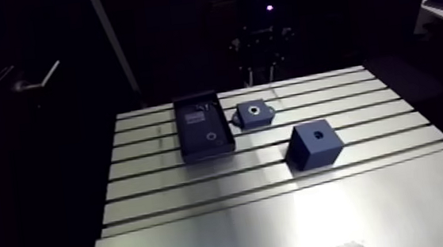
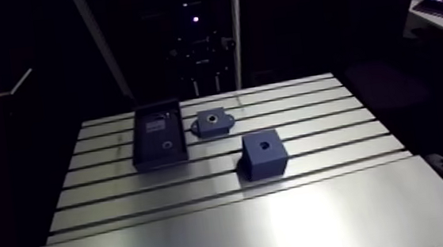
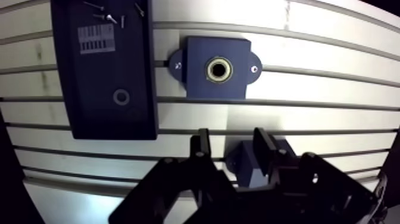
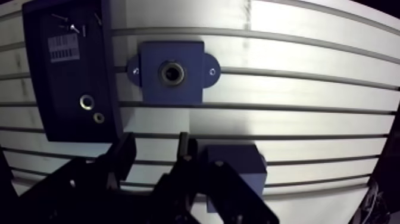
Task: Pick up the bearing and press it into the housing until flush.
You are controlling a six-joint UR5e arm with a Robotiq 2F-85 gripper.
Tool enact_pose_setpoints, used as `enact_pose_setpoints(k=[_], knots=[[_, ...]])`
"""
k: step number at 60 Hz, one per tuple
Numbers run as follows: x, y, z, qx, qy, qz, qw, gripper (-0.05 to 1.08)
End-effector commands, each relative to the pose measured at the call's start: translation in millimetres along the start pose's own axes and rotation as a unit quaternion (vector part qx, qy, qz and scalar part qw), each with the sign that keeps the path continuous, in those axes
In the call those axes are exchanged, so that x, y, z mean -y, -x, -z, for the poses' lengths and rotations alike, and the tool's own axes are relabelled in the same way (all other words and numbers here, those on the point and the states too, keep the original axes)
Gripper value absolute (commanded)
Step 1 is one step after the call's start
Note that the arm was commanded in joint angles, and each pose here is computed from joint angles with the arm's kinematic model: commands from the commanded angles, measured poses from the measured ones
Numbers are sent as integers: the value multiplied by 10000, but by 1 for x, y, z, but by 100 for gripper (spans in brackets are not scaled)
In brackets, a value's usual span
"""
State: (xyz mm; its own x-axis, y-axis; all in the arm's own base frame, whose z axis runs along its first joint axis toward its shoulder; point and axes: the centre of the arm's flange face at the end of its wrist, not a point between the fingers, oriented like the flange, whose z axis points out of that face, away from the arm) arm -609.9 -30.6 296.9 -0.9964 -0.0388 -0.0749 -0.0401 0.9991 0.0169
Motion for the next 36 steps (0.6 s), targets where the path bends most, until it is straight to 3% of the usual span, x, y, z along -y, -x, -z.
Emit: enact_pose_setpoints(k=[1, 12, 36], knots=[[6, 39, 141, 119, -21, -292, 9995, 0], [7, 51, 187, -55, 11, -298, 9995, 0], [15, 69, 220, -391, -17, -274, 9989, 0]])
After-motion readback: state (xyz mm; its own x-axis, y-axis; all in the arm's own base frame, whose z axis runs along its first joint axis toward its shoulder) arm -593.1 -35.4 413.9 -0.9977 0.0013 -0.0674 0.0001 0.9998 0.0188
